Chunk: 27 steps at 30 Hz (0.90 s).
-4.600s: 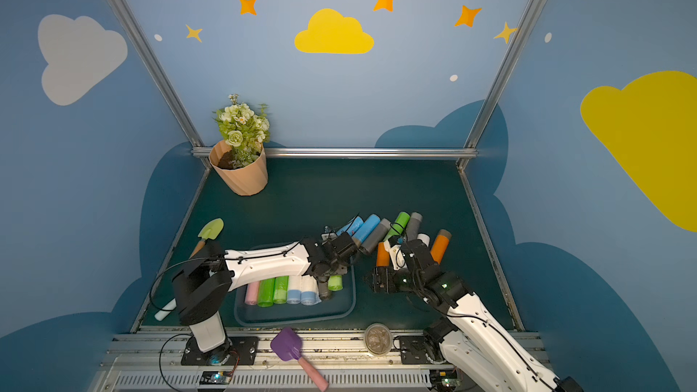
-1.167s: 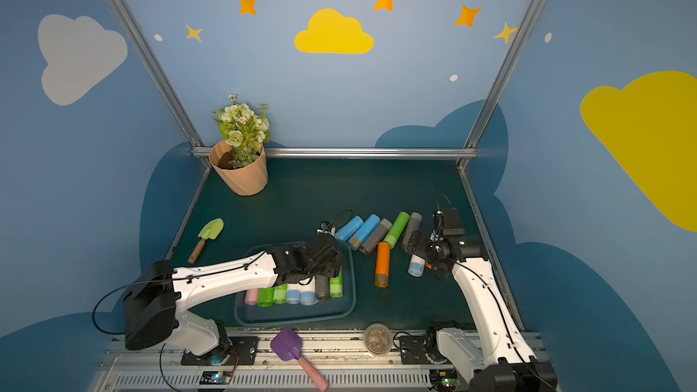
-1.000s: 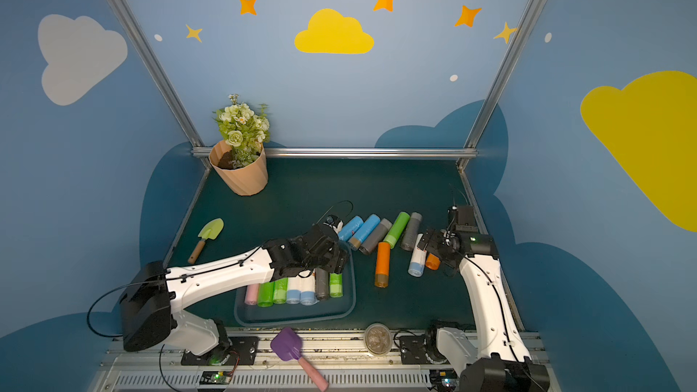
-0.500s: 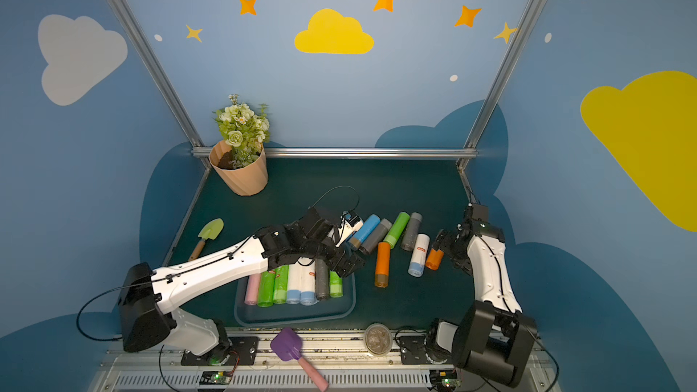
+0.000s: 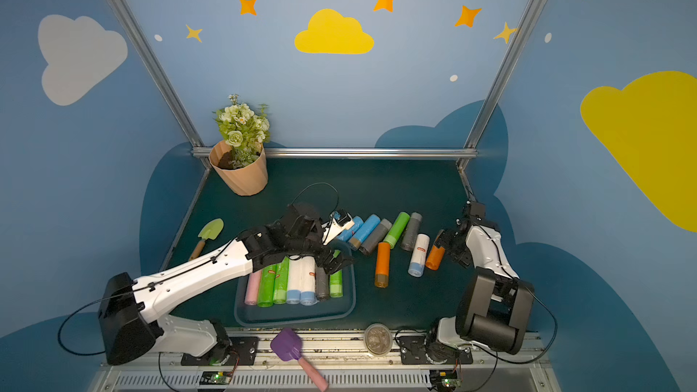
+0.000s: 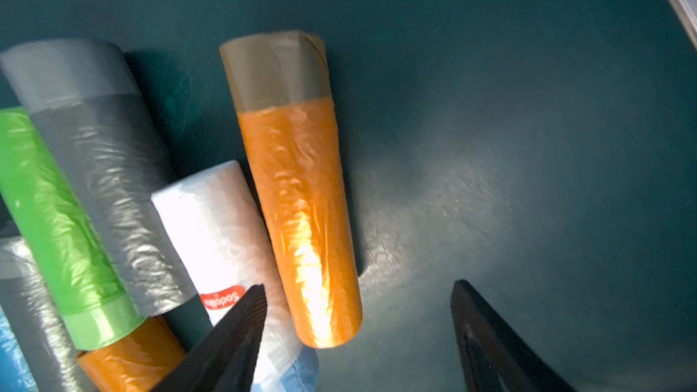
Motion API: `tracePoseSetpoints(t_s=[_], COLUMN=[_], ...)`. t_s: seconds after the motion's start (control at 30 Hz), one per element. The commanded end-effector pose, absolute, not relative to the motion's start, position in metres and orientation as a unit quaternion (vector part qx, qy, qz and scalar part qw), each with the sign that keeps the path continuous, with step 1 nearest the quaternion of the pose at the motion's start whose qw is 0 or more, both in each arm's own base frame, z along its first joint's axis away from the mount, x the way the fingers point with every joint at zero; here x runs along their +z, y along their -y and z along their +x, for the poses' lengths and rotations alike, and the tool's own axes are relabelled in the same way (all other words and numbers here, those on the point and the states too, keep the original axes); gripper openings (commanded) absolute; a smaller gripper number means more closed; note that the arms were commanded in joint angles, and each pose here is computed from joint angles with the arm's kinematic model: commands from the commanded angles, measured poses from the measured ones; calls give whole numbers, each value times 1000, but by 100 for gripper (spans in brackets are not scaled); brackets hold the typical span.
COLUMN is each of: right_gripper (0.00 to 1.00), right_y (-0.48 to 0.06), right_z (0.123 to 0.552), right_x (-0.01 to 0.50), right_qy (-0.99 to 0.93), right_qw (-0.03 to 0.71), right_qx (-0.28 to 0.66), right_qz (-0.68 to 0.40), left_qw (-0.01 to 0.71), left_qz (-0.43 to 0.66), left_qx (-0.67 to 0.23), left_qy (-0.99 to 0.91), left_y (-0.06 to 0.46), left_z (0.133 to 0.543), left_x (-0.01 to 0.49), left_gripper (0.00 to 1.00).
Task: Put the roll of trash bags into the storage box
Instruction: Pick up the roll of trash bags from the center of the board.
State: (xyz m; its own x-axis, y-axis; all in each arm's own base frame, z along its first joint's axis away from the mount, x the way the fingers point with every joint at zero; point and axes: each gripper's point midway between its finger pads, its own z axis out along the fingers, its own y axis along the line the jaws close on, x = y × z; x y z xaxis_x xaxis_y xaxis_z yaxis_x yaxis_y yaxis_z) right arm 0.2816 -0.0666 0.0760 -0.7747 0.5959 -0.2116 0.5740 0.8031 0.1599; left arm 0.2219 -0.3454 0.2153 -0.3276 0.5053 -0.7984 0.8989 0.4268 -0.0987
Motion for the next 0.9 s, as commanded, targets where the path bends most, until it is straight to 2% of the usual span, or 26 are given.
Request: tracePoseSetpoints(t_s=[0.0,0.13,0.3,0.87], right_gripper=[73,69,67,59], right_y=[69,70,72,55], right_z=[291,295,304,323], right_x=[75,67,59,43], right_qy=[-940,-941,-939,-945], right_qw=[140,124,126,123], right_qx=[52,58,63,86], right_qz=[307,309,315,289], left_qw=[403,410,414,392], left_qz=[483,479,470,467], left_qx=[-232,-197,-225,-231], left_qy=[-742,-751,-746,-758], left_y=[344,336,337,342], left_z=[223,231,228,229], left_x=[220,224,234,224], left_gripper=[100,100,100,100])
